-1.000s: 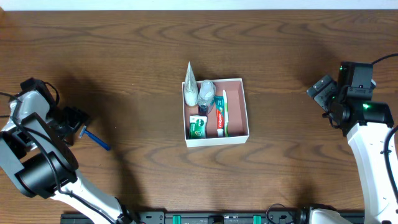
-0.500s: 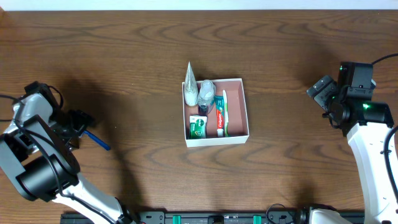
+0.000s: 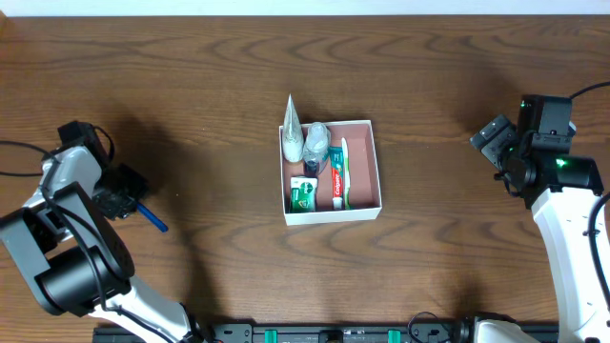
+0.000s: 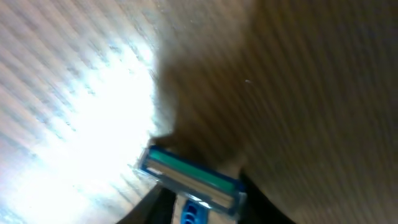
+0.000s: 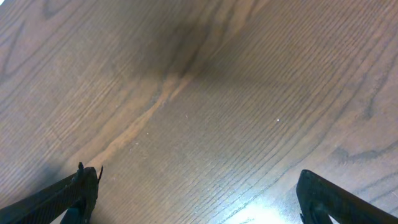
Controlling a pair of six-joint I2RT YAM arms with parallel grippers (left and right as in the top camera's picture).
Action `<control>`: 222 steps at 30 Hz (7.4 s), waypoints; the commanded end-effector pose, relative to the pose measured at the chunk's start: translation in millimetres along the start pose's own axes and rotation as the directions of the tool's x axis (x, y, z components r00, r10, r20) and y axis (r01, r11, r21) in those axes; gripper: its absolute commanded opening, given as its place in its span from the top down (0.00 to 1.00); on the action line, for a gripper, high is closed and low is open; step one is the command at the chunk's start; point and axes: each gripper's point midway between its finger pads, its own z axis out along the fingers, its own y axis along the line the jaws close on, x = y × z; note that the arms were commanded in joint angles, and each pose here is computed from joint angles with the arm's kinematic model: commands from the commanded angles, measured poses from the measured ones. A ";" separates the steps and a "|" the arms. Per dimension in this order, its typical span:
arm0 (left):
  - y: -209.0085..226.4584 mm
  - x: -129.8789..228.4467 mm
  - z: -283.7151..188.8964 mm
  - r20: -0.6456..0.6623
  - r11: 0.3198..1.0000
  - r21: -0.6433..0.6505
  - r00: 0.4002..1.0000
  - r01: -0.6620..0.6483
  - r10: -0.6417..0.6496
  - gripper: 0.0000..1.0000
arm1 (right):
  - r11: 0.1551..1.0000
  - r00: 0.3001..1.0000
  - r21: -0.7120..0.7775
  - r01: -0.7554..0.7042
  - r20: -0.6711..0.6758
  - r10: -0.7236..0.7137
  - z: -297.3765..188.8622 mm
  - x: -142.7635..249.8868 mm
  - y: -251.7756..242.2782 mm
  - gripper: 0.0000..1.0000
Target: Pack container
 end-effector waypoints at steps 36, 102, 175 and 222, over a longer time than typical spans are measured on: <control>-48.8 15.6 -19.4 -0.105 0.993 0.029 0.987 -0.118 0.120 0.94 | 1.000 1.000 -0.001 0.001 0.017 -0.001 -4.0 -4.4 -1.5 0.01; -309.0 325.7 -214.8 0.619 0.575 0.154 0.532 -0.804 0.578 0.94 | 1.000 1.000 -0.001 0.001 0.017 -0.001 -4.0 -4.4 -1.5 0.01; -105.6 258.8 -393.6 0.817 0.468 0.117 0.353 -0.876 0.457 0.02 | 1.000 1.000 -0.001 0.001 0.017 -0.001 -4.0 -4.4 -1.5 0.01; 6.5 112.3 -235.6 0.764 0.704 0.633 0.403 -0.321 -0.504 0.02 | 1.000 1.000 -0.001 0.001 0.017 -0.001 -4.0 -4.4 -1.5 0.01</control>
